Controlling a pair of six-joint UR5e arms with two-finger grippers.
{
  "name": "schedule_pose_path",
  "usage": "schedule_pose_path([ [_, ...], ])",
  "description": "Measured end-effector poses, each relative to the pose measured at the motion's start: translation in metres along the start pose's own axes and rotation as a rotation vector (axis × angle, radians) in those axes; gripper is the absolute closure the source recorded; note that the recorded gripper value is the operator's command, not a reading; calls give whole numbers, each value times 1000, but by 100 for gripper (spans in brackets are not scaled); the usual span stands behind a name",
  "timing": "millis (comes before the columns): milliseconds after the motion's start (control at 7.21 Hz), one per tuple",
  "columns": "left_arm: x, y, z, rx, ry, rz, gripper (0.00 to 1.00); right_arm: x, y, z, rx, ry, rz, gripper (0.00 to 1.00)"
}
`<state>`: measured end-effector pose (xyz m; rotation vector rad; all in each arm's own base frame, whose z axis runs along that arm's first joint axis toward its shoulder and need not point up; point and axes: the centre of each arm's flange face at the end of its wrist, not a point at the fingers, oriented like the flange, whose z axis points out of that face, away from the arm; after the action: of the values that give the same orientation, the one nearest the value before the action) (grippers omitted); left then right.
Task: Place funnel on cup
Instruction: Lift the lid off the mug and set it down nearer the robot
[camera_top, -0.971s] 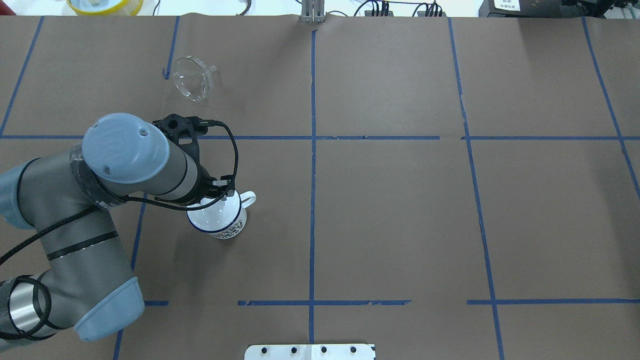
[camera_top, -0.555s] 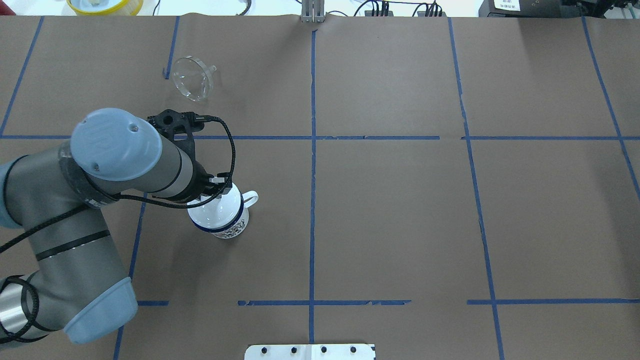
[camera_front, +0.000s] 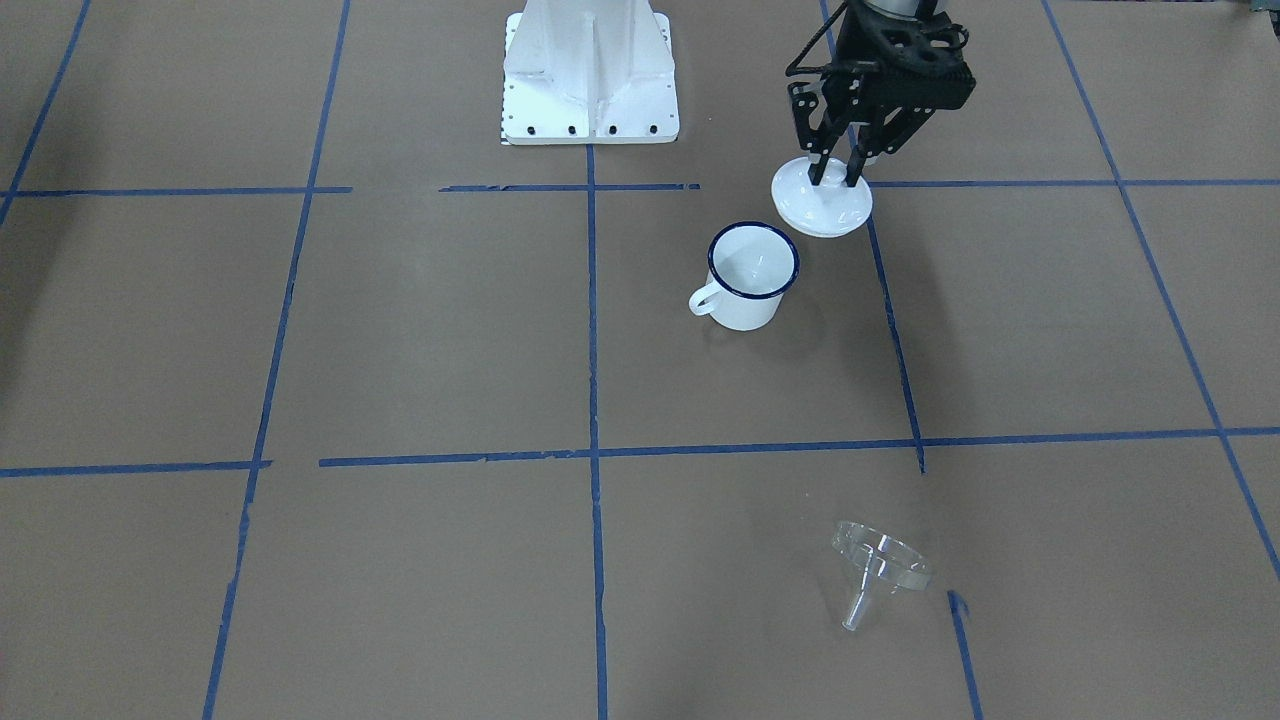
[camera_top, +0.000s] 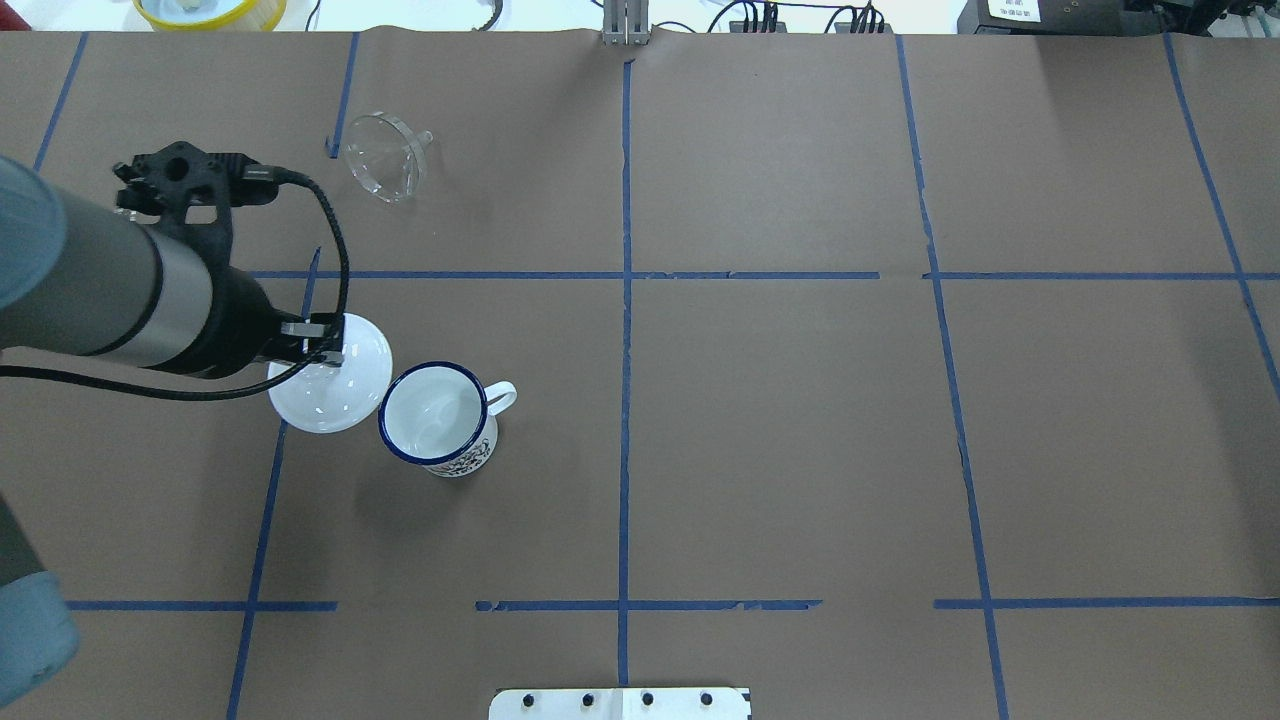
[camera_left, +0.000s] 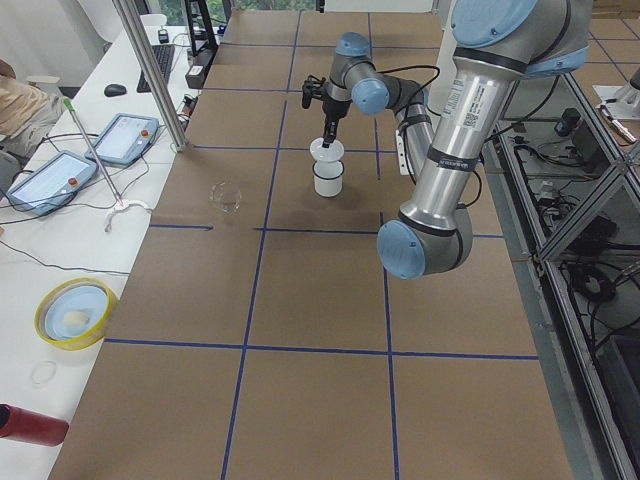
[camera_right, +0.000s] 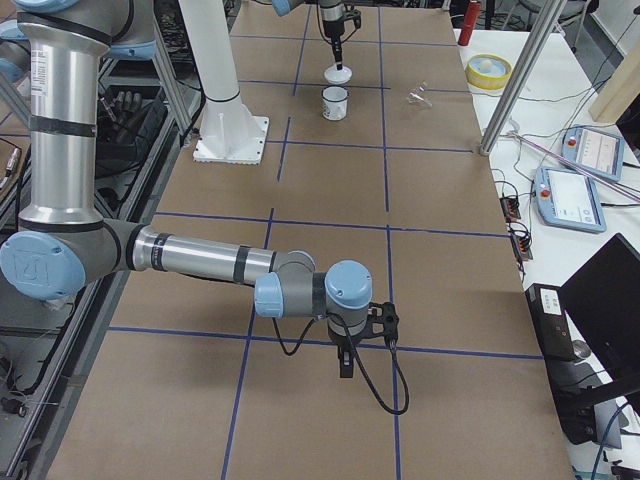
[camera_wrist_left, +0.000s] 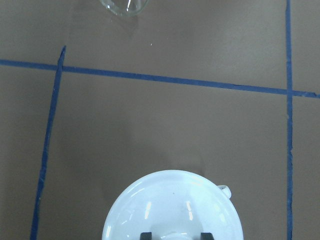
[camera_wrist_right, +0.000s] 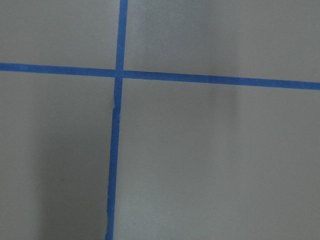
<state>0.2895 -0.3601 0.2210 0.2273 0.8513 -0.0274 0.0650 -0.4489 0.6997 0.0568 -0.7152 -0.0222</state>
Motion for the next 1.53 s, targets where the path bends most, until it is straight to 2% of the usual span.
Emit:
schedule_pose_path([
  [139, -37, 16, 10, -9, -1, 31, 100, 0, 0, 0, 0, 0, 0, 0],
  [416, -88, 39, 66, -4, 60, 3, 100, 0, 0, 0, 0, 0, 0, 0],
  [555, -96, 50, 99, -21, 75, -12, 100, 0, 0, 0, 0, 0, 0, 0],
  [832, -93, 70, 140, -73, 75, -1, 100, 0, 0, 0, 0, 0, 0, 0],
  [1248, -85, 87, 166, -91, 47, 24, 100, 0, 0, 0, 0, 0, 0, 0],
  [1526, -86, 89, 172, -94, 35, 26, 78, 0, 0, 0, 0, 0, 0, 0],
])
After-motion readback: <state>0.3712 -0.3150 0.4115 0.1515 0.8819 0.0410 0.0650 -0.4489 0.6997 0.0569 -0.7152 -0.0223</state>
